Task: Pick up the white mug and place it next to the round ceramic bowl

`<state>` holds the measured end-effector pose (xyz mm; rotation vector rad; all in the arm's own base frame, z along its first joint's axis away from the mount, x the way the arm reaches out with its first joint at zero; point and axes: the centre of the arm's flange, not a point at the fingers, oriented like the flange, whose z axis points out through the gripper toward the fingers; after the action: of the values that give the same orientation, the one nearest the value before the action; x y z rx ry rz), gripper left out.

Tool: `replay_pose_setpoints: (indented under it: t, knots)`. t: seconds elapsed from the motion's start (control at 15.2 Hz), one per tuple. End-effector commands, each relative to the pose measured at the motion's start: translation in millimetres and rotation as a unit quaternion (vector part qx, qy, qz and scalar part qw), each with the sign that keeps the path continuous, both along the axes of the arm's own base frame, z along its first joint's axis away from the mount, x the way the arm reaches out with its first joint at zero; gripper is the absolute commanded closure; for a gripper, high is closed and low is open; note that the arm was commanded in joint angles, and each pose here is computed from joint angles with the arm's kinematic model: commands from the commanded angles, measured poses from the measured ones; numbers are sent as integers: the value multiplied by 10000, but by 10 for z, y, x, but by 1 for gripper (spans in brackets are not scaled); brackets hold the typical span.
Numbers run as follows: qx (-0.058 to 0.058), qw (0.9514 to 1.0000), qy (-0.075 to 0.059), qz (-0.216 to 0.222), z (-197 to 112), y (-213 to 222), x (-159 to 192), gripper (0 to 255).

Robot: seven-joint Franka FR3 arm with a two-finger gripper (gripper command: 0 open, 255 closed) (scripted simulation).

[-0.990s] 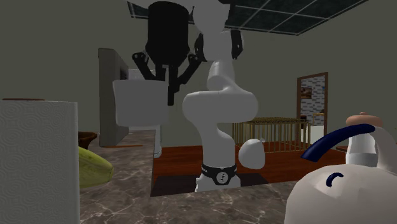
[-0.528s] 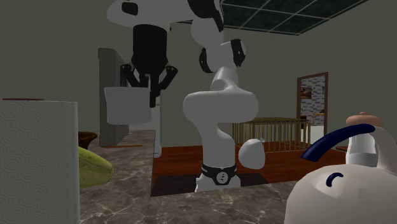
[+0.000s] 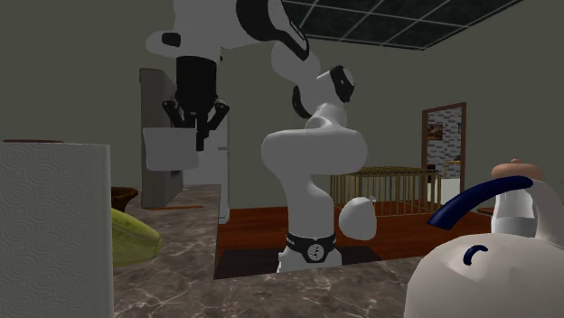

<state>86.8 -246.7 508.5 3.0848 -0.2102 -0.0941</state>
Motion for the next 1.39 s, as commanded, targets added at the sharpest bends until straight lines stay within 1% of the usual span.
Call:
replay_pose_setpoints:
  t: [0.0,0.99,1.06,1.32]
  knots:
    - [0,10000,5,5,-3,-150,-232,255]
    - [0,10000,5,5,0,-1155,-1938,255]
    - [0,10000,5,5,0,-1193,-2003,255]
    - [0,10000,5,5,-212,-1193,-2003,255]
